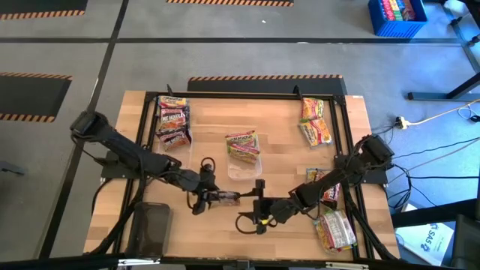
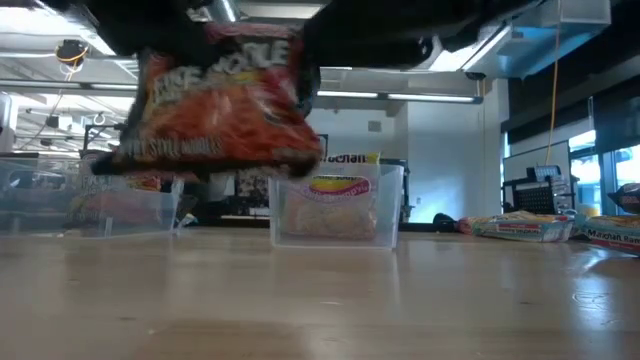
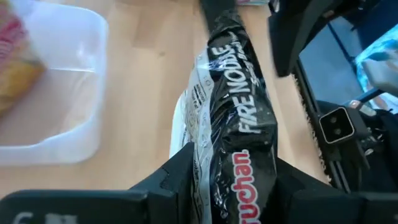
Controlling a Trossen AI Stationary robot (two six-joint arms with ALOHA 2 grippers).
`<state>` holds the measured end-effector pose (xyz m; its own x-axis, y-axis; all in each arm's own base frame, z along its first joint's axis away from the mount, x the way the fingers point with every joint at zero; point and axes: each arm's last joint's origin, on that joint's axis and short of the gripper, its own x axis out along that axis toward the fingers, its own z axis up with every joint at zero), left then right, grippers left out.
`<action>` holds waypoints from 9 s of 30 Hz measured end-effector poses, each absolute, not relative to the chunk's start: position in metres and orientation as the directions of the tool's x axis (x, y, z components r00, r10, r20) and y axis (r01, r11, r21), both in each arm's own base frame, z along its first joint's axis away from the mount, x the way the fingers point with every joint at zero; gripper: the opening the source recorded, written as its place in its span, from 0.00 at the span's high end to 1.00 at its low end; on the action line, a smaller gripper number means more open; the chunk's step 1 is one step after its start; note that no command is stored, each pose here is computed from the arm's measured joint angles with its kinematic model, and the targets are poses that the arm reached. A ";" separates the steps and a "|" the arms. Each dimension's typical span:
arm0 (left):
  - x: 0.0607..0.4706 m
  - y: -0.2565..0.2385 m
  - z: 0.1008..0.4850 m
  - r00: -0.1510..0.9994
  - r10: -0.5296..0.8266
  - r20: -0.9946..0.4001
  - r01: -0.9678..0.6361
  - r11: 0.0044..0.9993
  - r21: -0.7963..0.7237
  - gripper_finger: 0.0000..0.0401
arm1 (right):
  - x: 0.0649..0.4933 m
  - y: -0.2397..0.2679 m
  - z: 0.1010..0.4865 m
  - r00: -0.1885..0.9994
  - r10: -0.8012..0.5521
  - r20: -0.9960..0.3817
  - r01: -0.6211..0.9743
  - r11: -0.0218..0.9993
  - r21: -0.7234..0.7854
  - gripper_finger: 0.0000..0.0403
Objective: Sort Maruchan noodles
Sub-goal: Put the black noodle pack into the left transparent bin
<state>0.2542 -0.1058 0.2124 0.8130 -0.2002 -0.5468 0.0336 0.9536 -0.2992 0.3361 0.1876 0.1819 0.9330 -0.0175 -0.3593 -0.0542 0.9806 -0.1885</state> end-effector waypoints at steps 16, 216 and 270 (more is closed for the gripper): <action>0.168 -0.061 0.260 0.751 -0.030 -0.660 -0.153 0.964 -0.218 0.71 | 0.327 0.193 0.174 0.900 0.102 -0.424 -0.197 0.962 -0.187 0.34; 0.203 -0.022 0.281 0.856 -0.033 -0.516 -0.085 0.975 -0.204 0.50 | 0.231 0.112 0.247 0.448 0.145 -0.882 0.053 0.981 0.188 0.34; 0.232 -0.099 0.236 0.819 -0.027 -0.573 -0.063 0.989 -0.136 0.50 | 0.167 0.151 0.238 0.155 -0.101 -0.983 0.505 0.863 -0.009 0.34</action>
